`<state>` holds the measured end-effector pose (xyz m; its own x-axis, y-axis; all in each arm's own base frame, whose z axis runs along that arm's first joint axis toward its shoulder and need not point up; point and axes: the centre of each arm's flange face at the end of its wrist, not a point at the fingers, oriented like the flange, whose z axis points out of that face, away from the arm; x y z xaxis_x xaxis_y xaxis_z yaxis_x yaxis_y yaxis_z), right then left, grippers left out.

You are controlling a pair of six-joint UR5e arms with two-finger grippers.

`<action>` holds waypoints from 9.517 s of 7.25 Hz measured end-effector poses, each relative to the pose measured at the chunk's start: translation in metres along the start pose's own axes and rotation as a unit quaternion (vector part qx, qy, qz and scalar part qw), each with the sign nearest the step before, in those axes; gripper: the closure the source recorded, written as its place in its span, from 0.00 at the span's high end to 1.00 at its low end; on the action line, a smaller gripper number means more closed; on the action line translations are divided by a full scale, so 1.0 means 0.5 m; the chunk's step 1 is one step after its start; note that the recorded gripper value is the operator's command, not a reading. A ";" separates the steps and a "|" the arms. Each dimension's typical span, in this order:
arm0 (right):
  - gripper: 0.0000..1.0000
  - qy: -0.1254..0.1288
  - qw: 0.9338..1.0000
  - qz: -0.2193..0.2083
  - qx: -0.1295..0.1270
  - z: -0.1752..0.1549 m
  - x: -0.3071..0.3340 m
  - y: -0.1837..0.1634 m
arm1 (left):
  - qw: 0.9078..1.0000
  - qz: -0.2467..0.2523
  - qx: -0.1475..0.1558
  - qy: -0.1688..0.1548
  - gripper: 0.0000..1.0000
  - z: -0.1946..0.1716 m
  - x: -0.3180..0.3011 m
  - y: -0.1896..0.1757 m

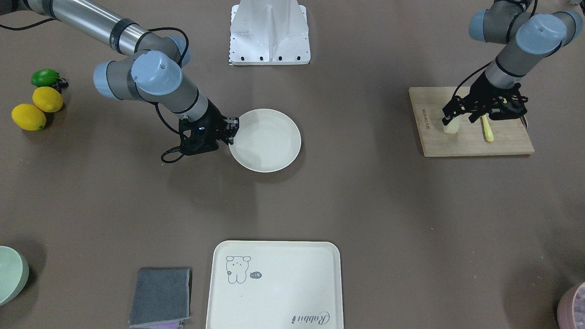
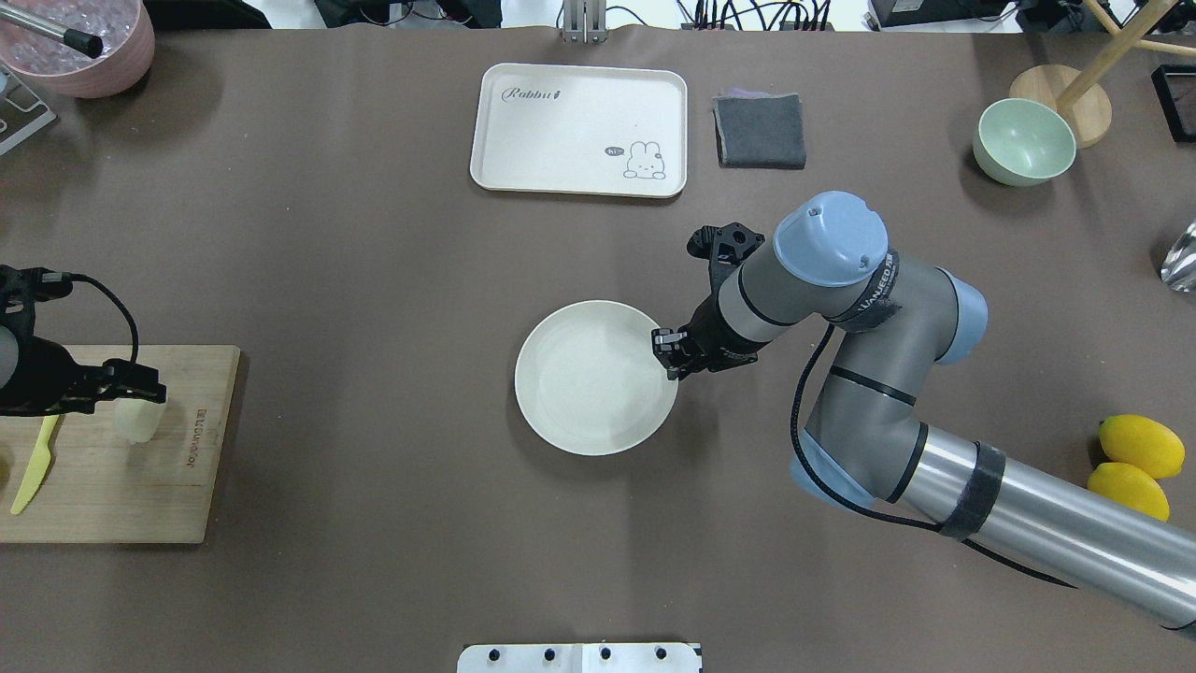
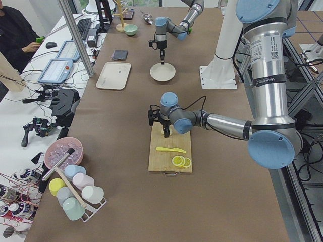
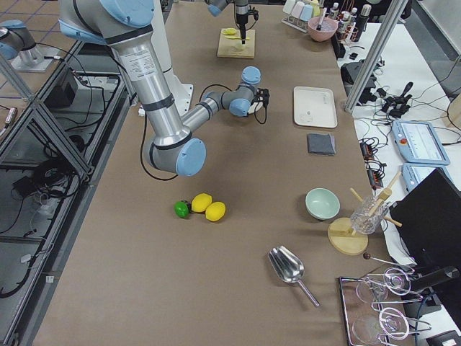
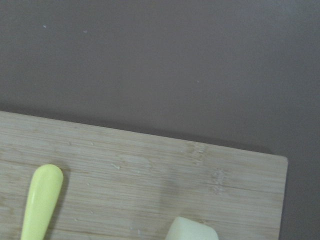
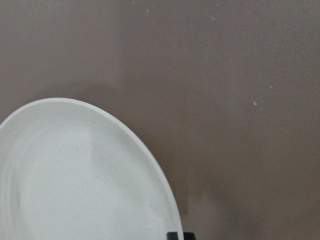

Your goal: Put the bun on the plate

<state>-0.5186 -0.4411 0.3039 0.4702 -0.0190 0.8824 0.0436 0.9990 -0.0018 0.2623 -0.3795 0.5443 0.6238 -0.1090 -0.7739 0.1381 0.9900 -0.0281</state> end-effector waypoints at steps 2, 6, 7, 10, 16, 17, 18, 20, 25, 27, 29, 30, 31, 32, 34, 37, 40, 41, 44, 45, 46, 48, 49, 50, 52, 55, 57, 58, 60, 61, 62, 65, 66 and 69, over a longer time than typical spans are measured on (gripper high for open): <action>0.00 0.002 1.000 0.001 0.001 0.010 -0.007 -0.002 | 1.000 0.012 0.001 -0.006 0.68 0.018 0.014 0.016; 1.00 0.001 1.000 0.002 -0.001 0.019 -0.016 0.005 | 1.000 0.016 0.001 -0.008 0.40 0.023 0.015 0.019; 1.00 0.002 1.000 0.005 0.001 0.019 -0.017 0.006 | 1.000 0.016 0.001 -0.007 0.40 0.023 0.017 0.019; 1.00 -0.001 1.000 0.011 0.006 0.004 -0.012 -0.002 | 1.000 0.022 0.006 0.011 0.40 0.008 0.058 0.008; 1.00 0.008 1.000 -0.005 0.000 -0.196 0.303 -0.117 | 0.996 -0.041 0.022 0.072 0.40 -0.041 0.569 -0.064; 1.00 0.015 1.000 -0.022 0.000 -0.234 0.393 -0.129 | 0.996 -0.055 0.029 0.068 0.40 -0.023 0.691 -0.027; 1.00 0.023 0.999 -0.038 0.001 -0.266 0.478 -0.130 | 0.995 -0.069 0.032 0.069 0.41 -0.002 0.788 0.004; 1.00 0.041 0.997 -0.061 0.003 -0.305 0.610 -0.113 | 0.993 -0.095 0.032 0.068 0.43 0.039 0.934 0.028; 1.00 0.051 0.996 -0.073 0.003 -0.327 0.681 -0.087 | 0.994 -0.093 0.042 0.050 0.79 0.108 1.015 0.067; 1.00 0.051 0.996 -0.074 0.003 -0.326 0.681 -0.086 | 0.993 -0.093 0.042 0.052 0.89 0.107 1.016 0.067; 1.00 0.041 0.997 -0.070 0.006 -0.348 0.684 -0.092 | 0.992 -0.106 0.035 0.064 0.97 0.044 0.977 -0.012; 1.00 0.033 0.997 -0.069 0.013 -0.378 0.692 -0.100 | 0.992 -0.103 0.018 0.065 0.97 -0.002 0.890 -0.084; 1.00 0.028 0.997 -0.075 0.021 -0.408 0.707 -0.108 | 0.996 -0.066 0.018 0.054 0.97 -0.040 0.760 -0.152; 1.00 0.027 0.996 -0.080 0.026 -0.426 0.722 -0.113 | 1.000 -0.007 0.020 0.023 0.97 -0.069 0.601 -0.227; 1.00 0.032 0.996 -0.081 0.031 -0.445 0.755 -0.114 | 0.993 0.111 -0.008 -0.046 0.97 -0.175 0.234 -0.398; 1.00 0.053 0.994 -0.094 0.031 -0.491 0.842 -0.109 | 0.976 0.199 -0.073 -0.054 0.97 -0.248 -0.245 -0.484; 1.00 0.100 0.990 -0.100 0.013 -0.534 0.916 -0.118 | 0.979 0.182 -0.079 -0.054 0.97 -0.261 -0.384 -0.460; 1.00 0.118 0.988 -0.099 0.013 -0.547 0.929 -0.122 | 0.980 0.174 -0.077 -0.052 0.97 -0.271 -0.397 -0.458; 1.00 0.135 0.984 -0.116 0.007 -0.589 0.966 -0.125 | 0.982 0.164 -0.076 -0.047 0.97 -0.279 -0.405 -0.459; 1.00 0.137 0.983 -0.123 0.006 -0.600 0.979 -0.125 | 0.982 0.164 -0.075 -0.047 0.97 -0.280 -0.402 -0.460; 1.00 0.137 0.983 -0.126 0.006 -0.609 0.988 -0.124 | 0.982 0.165 -0.074 -0.046 0.97 -0.281 -0.399 -0.462; 1.00 0.133 0.983 -0.124 0.005 -0.618 0.990 -0.123 | 0.982 0.166 -0.074 -0.046 0.97 -0.280 -0.394 -0.466; 1.00 0.131 0.984 -0.120 0.003 -0.623 0.984 -0.125 | 0.982 0.168 -0.074 -0.045 0.98 -0.281 -0.390 -0.467; 1.00 0.131 0.985 -0.117 0.001 -0.625 0.982 -0.127 | 0.982 0.169 -0.072 -0.044 0.97 -0.283 -0.385 -0.470; 1.00 0.131 0.985 -0.113 -0.001 -0.628 0.979 -0.133 | 0.981 0.177 -0.065 -0.035 0.97 -0.294 -0.366 -0.476; 1.00 0.123 0.987 -0.100 -0.009 -0.628 0.973 -0.127 | 0.981 0.186 -0.047 -0.014 0.97 -0.334 -0.339 -0.467; 1.00 0.125 0.987 -0.100 -0.007 -0.638 0.953 -0.122 | 0.981 0.189 -0.041 -0.012 0.98 -0.350 -0.339 -0.433; 1.00 0.123 0.987 -0.099 -0.003 -0.648 0.950 -0.118 | 0.981 0.189 -0.041 -0.011 0.98 -0.351 -0.339 -0.423; 1.00 0.124 0.987 -0.102 -0.004 -0.647 0.941 -0.120 | 0.982 0.185 -0.045 -0.013 0.98 -0.344 -0.349 -0.417; 1.00 0.124 0.987 -0.103 -0.005 -0.645 0.940 -0.117 | 0.982 0.184 -0.046 -0.014 0.98 -0.341 -0.355 -0.413; 1.00 0.124 0.987 -0.102 -0.005 -0.646 0.942 -0.115 | 0.982 0.181 -0.048 -0.015 0.98 -0.337 -0.364 -0.410; 1.00 0.122 0.987 -0.102 -0.003 -0.650 0.941 -0.113 | 0.984 0.168 -0.041 -0.029 0.98 -0.346 -0.363 -0.409; 1.00 0.123 0.987 -0.102 -0.003 -0.651 0.941 -0.113 | 0.986 0.157 -0.036 -0.029 0.98 -0.354 -0.355 -0.406; 1.00 0.124 0.987 -0.102 -0.003 -0.651 0.944 -0.088 | 0.987 0.153 -0.031 -0.029 0.98 -0.362 -0.349 -0.387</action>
<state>-0.0117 -0.5071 0.5674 0.6519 -0.2303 0.7225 0.1653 0.9730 0.1609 -0.0128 -0.5361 0.5705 0.6721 0.1926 -0.7149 -0.1104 0.9808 0.1605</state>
